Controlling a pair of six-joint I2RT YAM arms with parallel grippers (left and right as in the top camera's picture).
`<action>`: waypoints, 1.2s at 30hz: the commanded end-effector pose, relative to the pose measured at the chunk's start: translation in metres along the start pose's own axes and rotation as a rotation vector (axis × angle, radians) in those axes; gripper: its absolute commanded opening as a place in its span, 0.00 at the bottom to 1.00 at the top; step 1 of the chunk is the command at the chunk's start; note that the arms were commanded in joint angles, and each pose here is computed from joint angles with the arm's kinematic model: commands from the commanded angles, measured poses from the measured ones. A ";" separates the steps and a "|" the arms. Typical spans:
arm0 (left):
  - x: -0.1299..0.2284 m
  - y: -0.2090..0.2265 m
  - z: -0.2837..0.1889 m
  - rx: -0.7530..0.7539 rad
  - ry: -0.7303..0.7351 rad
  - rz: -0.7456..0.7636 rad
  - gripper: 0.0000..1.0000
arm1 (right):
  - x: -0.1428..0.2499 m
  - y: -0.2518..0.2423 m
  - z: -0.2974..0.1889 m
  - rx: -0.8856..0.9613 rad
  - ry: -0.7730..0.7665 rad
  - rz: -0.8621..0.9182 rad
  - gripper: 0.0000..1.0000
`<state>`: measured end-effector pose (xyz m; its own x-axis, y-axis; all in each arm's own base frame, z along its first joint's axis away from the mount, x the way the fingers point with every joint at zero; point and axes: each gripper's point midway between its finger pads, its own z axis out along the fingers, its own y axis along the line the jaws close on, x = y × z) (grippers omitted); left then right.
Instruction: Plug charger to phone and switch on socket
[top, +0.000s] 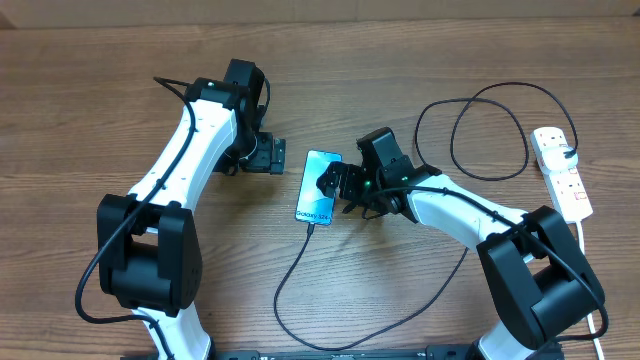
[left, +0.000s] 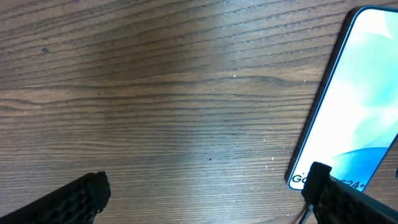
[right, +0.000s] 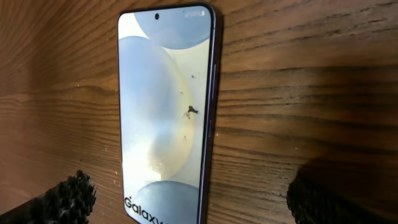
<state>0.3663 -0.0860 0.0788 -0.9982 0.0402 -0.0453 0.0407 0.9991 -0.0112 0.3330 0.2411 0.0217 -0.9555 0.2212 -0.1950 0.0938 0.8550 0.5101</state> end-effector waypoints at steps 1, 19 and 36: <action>-0.003 0.000 -0.009 -0.007 -0.031 -0.013 1.00 | 0.008 -0.028 0.006 0.092 0.000 0.024 1.00; -0.003 0.000 -0.009 -0.007 -0.031 -0.013 1.00 | 0.007 -0.027 0.007 0.089 -0.002 0.023 1.00; -0.003 0.000 -0.009 -0.007 -0.031 -0.013 1.00 | 0.007 -0.027 0.007 0.089 -0.001 0.023 0.50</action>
<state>0.3663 -0.0860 0.0788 -0.9982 0.0402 -0.0453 0.0407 0.9991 -0.0112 0.3299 0.2292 0.0112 -0.9510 0.2366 -0.1991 0.1216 0.8781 0.4627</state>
